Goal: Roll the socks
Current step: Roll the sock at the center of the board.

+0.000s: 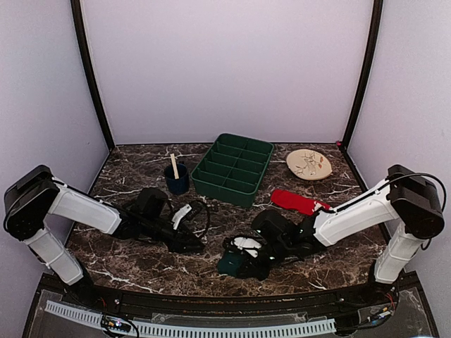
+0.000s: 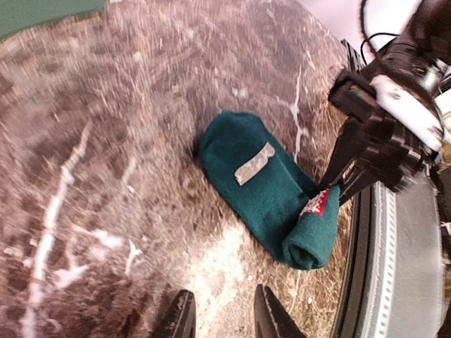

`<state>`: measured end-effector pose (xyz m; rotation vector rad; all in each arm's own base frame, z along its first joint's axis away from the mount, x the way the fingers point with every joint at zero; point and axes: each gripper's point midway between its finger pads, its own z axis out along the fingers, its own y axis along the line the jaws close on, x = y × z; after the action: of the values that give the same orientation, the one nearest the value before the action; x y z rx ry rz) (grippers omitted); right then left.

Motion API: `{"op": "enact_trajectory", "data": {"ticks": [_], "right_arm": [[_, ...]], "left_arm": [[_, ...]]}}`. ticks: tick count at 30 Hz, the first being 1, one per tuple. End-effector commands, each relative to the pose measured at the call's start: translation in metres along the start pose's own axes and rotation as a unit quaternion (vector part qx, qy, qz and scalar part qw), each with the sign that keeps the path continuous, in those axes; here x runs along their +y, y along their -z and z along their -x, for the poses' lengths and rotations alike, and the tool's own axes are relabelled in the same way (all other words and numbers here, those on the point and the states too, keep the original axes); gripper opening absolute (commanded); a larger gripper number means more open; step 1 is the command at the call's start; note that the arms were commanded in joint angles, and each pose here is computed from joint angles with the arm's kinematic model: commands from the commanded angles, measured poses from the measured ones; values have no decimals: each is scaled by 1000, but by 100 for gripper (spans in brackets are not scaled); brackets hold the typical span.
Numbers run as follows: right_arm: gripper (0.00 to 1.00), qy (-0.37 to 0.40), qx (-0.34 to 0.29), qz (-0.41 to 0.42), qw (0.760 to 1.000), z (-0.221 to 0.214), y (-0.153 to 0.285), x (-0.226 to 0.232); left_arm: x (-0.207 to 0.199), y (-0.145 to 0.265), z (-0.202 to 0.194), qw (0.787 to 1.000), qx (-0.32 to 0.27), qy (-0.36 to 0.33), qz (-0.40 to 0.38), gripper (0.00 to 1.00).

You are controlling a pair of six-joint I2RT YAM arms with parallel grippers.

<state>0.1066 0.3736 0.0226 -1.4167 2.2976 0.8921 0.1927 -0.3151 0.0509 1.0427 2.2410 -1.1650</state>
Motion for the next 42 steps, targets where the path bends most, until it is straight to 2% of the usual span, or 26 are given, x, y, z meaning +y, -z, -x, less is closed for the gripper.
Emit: {"op": "enact_trajectory", "data": {"ticks": [1,7,19,23,32,42], "right_arm": [[0,-64,28,74,995,-10,3,8],[0,-112,51,139,983,-7,7,15],[0,-200,82,211,953,-8,15,19],[0,-216,94,224,946,-10,15,20],[0,-225,99,229,942,-10,15,18],[0,-229,102,237,939,-11,14,18]], "left_arm": [[-9,9,27,994,-64,-79,25,32],[-34,-1,25,982,-52,-180,39,32],[-71,-26,16,961,-27,-274,-1,34],[-83,-35,8,951,0,-308,-17,34],[-100,-51,-9,937,44,-341,-60,35],[-97,-64,-24,932,72,-349,-70,35]]}}
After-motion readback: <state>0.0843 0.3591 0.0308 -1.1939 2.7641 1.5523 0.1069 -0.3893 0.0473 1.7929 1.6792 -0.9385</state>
